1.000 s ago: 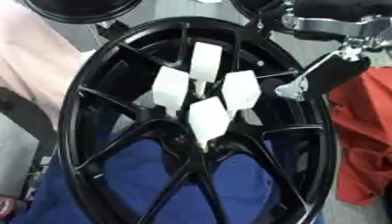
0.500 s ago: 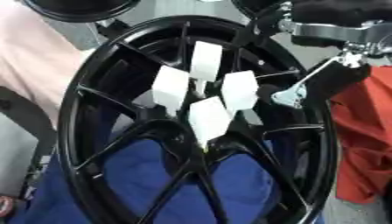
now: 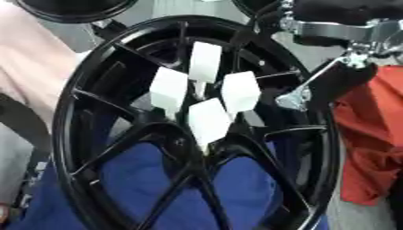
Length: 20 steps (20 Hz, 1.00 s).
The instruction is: Pull the pin out of the wheel hub.
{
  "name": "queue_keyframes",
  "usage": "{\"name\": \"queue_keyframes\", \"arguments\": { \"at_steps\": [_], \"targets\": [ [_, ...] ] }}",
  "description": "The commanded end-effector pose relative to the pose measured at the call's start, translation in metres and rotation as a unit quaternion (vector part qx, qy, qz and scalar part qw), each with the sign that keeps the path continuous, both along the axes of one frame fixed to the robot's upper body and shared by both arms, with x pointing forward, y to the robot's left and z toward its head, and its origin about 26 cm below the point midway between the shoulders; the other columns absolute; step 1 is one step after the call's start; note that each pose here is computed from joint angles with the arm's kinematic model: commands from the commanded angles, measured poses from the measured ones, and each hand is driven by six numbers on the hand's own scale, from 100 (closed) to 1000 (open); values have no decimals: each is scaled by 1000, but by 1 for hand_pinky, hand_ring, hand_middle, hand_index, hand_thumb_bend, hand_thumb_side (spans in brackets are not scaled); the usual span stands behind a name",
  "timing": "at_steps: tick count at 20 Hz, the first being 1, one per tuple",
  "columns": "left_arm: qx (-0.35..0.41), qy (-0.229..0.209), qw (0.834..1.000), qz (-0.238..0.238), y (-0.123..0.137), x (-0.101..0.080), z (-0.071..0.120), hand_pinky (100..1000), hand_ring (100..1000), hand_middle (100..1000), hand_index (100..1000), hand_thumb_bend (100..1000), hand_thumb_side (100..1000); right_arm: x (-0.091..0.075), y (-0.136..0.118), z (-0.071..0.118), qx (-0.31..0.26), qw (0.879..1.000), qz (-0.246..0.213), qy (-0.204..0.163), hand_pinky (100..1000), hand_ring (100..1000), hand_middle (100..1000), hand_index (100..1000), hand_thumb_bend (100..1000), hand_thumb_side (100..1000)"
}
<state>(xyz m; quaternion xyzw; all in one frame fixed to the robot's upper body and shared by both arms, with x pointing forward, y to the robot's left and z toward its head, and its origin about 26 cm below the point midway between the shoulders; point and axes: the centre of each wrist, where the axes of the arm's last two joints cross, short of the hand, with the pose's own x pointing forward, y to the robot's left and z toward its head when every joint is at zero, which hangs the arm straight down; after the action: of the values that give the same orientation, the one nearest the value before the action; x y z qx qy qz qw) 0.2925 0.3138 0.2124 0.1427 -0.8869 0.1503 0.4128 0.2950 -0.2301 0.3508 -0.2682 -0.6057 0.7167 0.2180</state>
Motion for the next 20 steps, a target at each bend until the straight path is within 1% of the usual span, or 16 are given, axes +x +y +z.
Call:
{"name": "queue_keyframes", "arguments": {
  "at_steps": [1,8,20],
  "targets": [
    [6,-12,1000,2,2,-3,7,715,716,658,772,160,791,-6,-4,8,-6,1000,5,-4,833,782,809,894,334,250],
    [6,-12,1000,2,1,-2,8,715,716,658,772,160,791,-6,1,6,-2,1000,18,14,828,774,803,885,326,282],
    [6,-10,1000,0,1,-2,7,716,715,658,770,159,795,-4,14,-1,2,1000,-8,18,795,719,749,851,335,287]
  ]
}}
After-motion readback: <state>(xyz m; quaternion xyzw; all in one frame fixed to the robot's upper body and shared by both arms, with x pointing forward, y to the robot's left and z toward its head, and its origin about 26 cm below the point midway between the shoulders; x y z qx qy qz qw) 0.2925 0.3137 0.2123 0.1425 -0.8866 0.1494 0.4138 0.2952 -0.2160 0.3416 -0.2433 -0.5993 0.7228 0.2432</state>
